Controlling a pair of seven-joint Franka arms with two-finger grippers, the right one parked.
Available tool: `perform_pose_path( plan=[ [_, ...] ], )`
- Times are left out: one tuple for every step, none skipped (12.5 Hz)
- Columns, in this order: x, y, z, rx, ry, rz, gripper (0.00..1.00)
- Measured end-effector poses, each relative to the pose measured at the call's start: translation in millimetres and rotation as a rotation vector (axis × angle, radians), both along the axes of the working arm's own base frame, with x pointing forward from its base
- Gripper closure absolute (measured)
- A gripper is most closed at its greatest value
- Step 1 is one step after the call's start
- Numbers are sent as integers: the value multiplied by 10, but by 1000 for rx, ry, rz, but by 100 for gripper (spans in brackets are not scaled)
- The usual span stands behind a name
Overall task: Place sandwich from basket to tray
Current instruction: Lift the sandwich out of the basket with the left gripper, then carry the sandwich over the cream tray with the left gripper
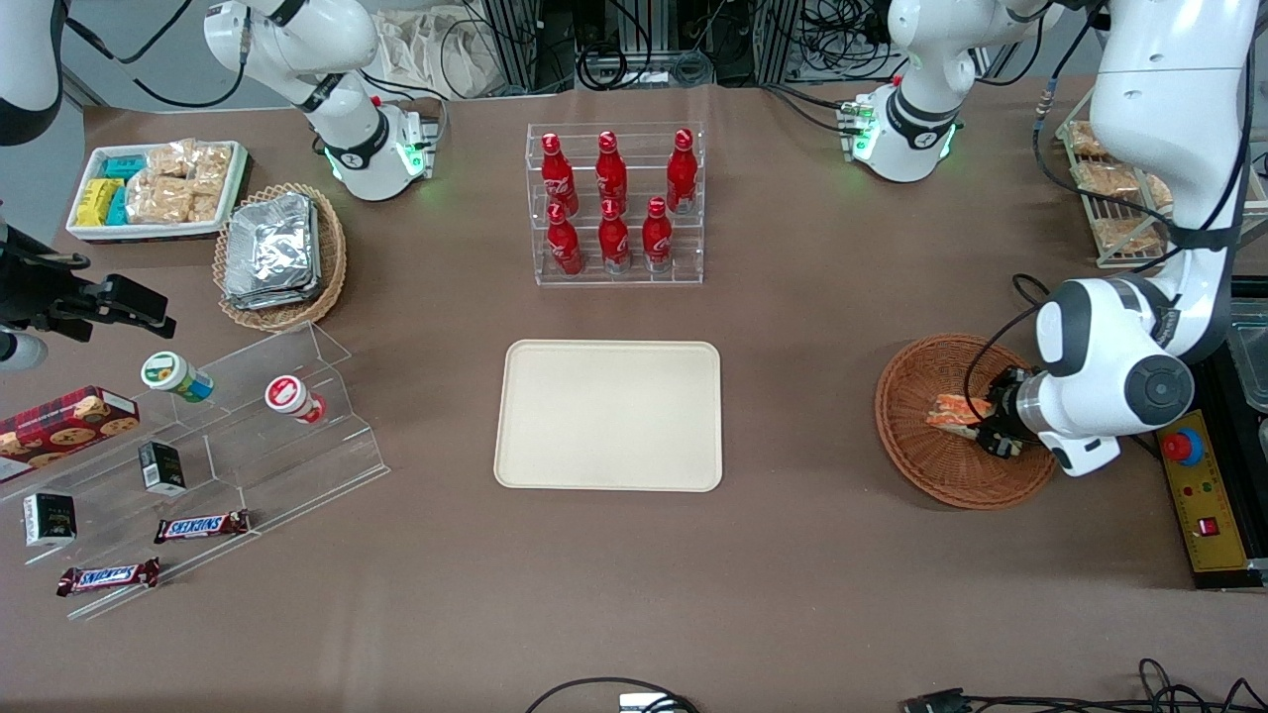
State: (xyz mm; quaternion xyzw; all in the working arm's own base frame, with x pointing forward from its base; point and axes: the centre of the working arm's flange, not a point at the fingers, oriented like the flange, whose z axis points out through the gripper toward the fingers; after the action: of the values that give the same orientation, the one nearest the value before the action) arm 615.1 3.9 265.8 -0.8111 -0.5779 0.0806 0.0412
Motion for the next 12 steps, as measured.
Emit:
perform_pose_path(
  plan=[
    [63,4,136,1,-19,0,68],
    [117,6,311,2,-28,-1,72],
    [168,-4,532,2,-34,-10,78],
    [213,-47,767,-2,-31,-40,81],
    [246,-143,1007,-14,-19,-104,81],
    [268,-290,1240,-33,-4,-193,81],
    [278,-499,1479,-57,8,-291,81],
    [270,-762,1710,-79,12,-380,81],
    [245,-1064,1910,-102,2,-471,81],
    [205,-1382,2036,-127,-16,-576,81],
    [157,-1712,2067,-148,-35,-678,81],
    [143,-2060,2016,-145,-67,-767,81]
  ],
)
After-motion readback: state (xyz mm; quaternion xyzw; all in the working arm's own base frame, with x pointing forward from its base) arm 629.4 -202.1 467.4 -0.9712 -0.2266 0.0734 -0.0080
